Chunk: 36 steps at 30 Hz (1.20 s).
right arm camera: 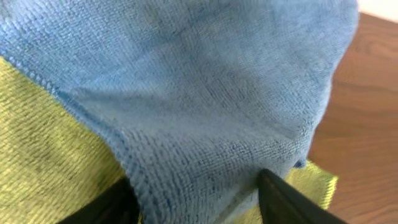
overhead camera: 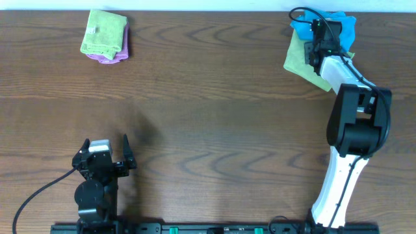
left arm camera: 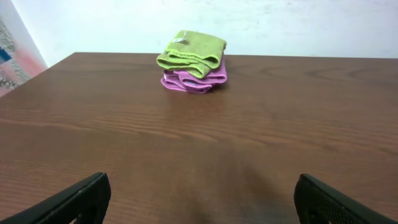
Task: Fold the cloth
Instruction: 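Reach the right gripper to the blue cloth and pinch its edge, then lift the blue cloth off the green cloth with the right gripper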
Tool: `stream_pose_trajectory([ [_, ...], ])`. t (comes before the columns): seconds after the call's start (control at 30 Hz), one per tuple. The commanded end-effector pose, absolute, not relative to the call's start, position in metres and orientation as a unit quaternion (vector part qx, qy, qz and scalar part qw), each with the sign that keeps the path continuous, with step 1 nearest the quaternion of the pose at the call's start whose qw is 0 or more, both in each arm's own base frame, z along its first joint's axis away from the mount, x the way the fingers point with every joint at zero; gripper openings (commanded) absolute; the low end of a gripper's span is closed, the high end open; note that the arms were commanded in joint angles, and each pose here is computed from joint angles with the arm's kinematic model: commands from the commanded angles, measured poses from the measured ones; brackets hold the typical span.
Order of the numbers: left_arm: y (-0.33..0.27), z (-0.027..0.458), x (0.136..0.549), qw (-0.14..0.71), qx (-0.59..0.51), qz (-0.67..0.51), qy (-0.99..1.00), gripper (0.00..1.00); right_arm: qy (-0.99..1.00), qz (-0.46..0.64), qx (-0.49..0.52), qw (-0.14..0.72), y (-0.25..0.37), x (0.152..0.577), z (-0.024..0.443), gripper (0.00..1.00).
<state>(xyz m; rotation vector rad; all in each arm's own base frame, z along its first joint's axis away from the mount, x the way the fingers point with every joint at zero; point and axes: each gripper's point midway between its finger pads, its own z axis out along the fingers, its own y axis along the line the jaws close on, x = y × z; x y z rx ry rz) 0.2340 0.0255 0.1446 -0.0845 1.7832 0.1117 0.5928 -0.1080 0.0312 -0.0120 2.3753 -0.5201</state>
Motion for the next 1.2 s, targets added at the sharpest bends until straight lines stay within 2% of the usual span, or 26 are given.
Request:
stream_pose_trajectory([
  [0.0,0.026,0.129,0.234,0.612,-0.039,0.050,0.789,0.95,0.911,-0.216,0.001,0.351,-0.112,0.596,0.037,0.47],
  [0.13,0.026,0.129,0.234,0.612,-0.039,0.050,0.789,0.95,0.906,-0.219,0.004,0.362,-0.113,0.600,0.041,0.15],
  [0.33,0.026,0.129,0.234,0.612,-0.039,0.050,0.789,0.95,0.903,-0.217,0.000,0.372,-0.106,0.605,0.048,0.01],
  [0.5,0.026,0.129,0.234,0.612,-0.039,0.050,0.789,0.96,0.898,-0.209,-0.019,0.388,-0.077,0.612,0.085,0.01],
  [0.77,0.026,0.129,0.234,0.612,-0.039,0.050,0.789,0.95,0.871,-0.189,-0.050,0.450,-0.018,0.612,0.195,0.01],
  [0.97,0.026,0.129,0.234,0.612,-0.039,0.050,0.789,0.95,0.848,-0.158,-0.085,0.498,0.038,0.574,0.288,0.01],
  [1.17,0.026,0.129,0.234,0.612,-0.039,0.050,0.789,0.96,0.841,-0.092,-0.145,0.513,0.101,0.502,0.352,0.01],
])
